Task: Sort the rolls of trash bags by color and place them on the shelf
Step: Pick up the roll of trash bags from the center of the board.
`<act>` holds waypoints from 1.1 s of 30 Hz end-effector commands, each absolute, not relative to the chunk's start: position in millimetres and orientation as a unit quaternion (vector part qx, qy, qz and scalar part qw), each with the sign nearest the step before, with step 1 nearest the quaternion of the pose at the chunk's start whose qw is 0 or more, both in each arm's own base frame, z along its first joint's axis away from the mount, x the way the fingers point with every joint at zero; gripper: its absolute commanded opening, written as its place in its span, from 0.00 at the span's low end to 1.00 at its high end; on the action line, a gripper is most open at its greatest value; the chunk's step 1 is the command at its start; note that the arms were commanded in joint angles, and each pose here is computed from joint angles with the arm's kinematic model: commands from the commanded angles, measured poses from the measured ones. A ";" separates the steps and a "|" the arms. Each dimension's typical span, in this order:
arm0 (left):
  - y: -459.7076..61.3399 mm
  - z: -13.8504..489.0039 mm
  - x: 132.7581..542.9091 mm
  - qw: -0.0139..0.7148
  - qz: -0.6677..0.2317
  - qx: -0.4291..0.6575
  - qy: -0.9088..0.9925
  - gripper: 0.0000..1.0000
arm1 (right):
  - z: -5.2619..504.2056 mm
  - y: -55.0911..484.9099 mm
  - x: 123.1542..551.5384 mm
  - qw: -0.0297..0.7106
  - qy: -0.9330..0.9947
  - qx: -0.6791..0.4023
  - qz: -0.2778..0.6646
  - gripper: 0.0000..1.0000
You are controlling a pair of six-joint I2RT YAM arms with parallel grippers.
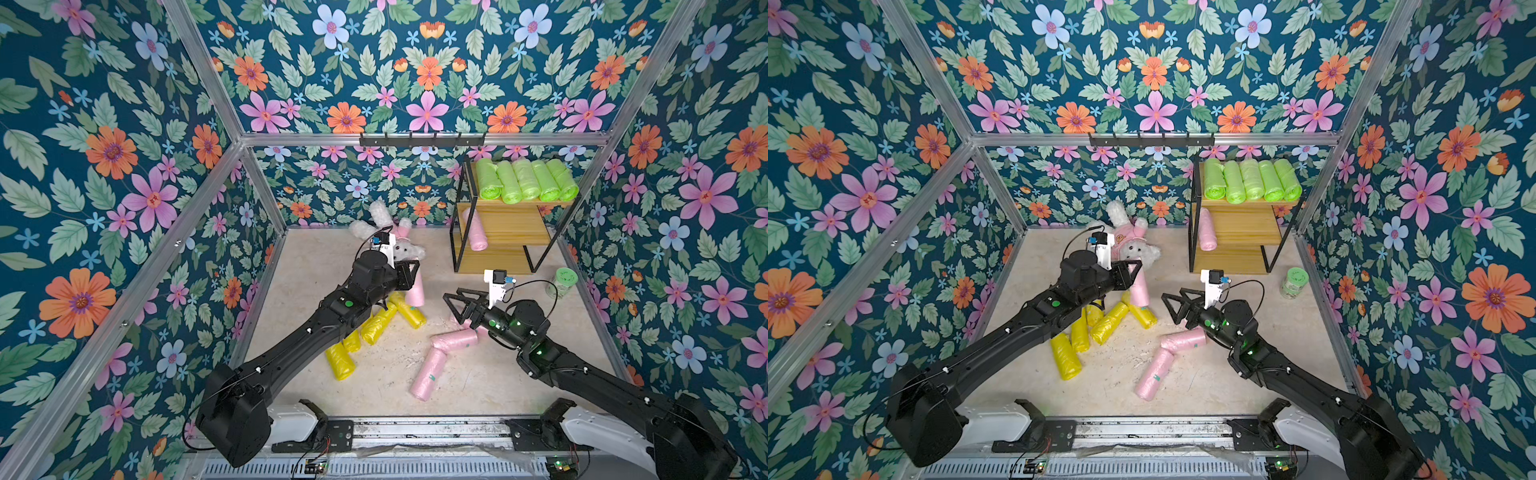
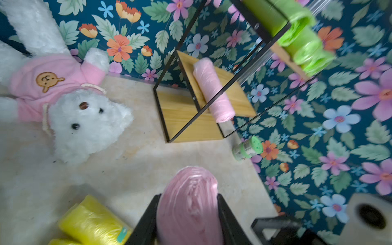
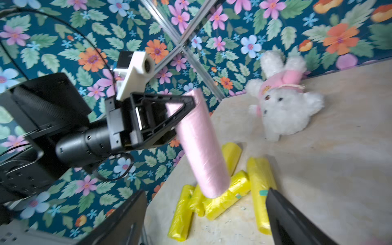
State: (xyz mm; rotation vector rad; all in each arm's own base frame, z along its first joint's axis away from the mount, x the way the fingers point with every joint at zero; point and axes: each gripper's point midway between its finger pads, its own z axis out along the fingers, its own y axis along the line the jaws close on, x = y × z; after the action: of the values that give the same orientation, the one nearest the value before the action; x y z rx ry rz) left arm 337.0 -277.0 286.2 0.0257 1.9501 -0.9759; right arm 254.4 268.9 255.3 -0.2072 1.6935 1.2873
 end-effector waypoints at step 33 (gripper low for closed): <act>-281.4 374.9 306.3 0.394 -0.692 -0.115 0.594 0.27 | 332.2 299.7 256.7 0.500 0.541 -0.084 0.671 0.57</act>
State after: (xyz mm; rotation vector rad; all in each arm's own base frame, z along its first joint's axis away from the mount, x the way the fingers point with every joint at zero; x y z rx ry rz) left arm 310.0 -282.6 358.5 -0.3181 1.5712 -1.7121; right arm 264.5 301.4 316.1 -0.1758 1.3758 1.5919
